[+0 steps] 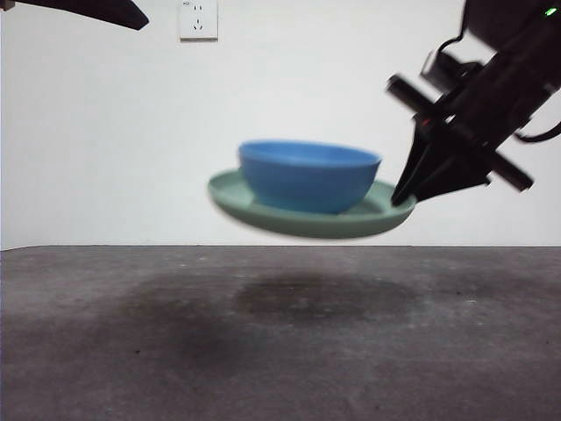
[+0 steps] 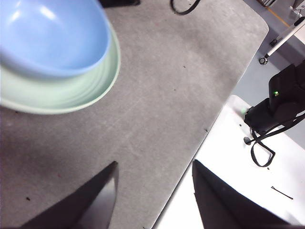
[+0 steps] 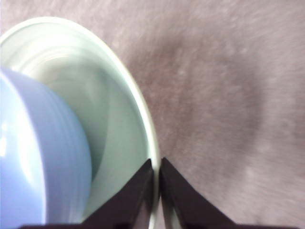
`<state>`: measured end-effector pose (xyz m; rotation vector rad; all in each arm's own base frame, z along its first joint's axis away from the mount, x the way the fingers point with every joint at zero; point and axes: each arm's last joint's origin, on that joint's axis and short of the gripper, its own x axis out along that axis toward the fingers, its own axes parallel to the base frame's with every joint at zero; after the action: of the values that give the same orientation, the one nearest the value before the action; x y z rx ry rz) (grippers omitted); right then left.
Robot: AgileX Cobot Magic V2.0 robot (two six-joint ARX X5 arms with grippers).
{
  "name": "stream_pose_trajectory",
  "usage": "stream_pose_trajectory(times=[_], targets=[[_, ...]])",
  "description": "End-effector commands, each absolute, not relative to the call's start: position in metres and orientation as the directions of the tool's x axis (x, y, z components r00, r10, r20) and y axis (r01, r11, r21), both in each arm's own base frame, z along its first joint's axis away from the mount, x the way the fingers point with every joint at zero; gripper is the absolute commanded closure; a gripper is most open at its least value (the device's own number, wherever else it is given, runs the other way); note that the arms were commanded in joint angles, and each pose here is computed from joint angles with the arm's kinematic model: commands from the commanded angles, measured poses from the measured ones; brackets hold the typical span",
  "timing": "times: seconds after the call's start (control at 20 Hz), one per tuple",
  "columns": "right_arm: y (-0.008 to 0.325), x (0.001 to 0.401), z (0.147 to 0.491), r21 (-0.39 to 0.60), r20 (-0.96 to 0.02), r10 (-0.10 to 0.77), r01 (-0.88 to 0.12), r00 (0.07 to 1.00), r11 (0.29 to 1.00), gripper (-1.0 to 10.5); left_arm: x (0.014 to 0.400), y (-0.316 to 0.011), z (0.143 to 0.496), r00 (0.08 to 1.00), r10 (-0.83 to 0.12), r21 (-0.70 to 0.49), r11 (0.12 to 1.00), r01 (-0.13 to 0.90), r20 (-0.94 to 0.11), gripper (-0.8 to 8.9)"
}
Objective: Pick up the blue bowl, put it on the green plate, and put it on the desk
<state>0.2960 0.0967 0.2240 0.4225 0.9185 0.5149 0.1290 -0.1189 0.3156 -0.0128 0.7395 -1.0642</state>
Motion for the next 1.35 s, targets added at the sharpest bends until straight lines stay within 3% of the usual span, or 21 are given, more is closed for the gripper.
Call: stream_pose_trajectory(times=[0.05,0.45,1.0,1.05,1.2,1.35], targets=[[0.112,0.306,0.218,0.574,-0.632,0.601,-0.225,0.489,0.787,9.4,0.13,-0.121,0.318,0.269,-0.8,-0.346,0.499,0.795,-0.536,5.64],[0.15,0.333,0.184,0.555,-0.695,0.585,-0.205,0.418,0.806,9.4,0.129,-0.12,0.318,0.267,-0.799,-0.348,0.5,0.793,-0.539,5.64],[0.15,0.336,0.166,0.517,-0.752,0.539,-0.168,0.379,0.839,9.3,0.128,-0.119,0.316,0.256,-0.79,-0.357,0.506,0.785,-0.557,5.64],[0.15,0.336,0.166,0.517,-0.753,0.539,-0.167,0.377,0.839,9.2,0.128,-0.119,0.316,0.256,-0.79,-0.357,0.506,0.785,-0.557,5.64],[0.15,0.335,0.166,0.514,-0.761,0.534,-0.16,0.367,0.843,7.4,0.128,-0.119,0.316,0.256,-0.79,-0.357,0.506,0.785,-0.557,5.64],[0.148,0.334,0.168,0.49,-0.775,0.506,-0.146,0.378,0.859,7.2,0.128,-0.119,0.316,0.256,-0.79,-0.357,0.506,0.785,-0.557,5.64]])
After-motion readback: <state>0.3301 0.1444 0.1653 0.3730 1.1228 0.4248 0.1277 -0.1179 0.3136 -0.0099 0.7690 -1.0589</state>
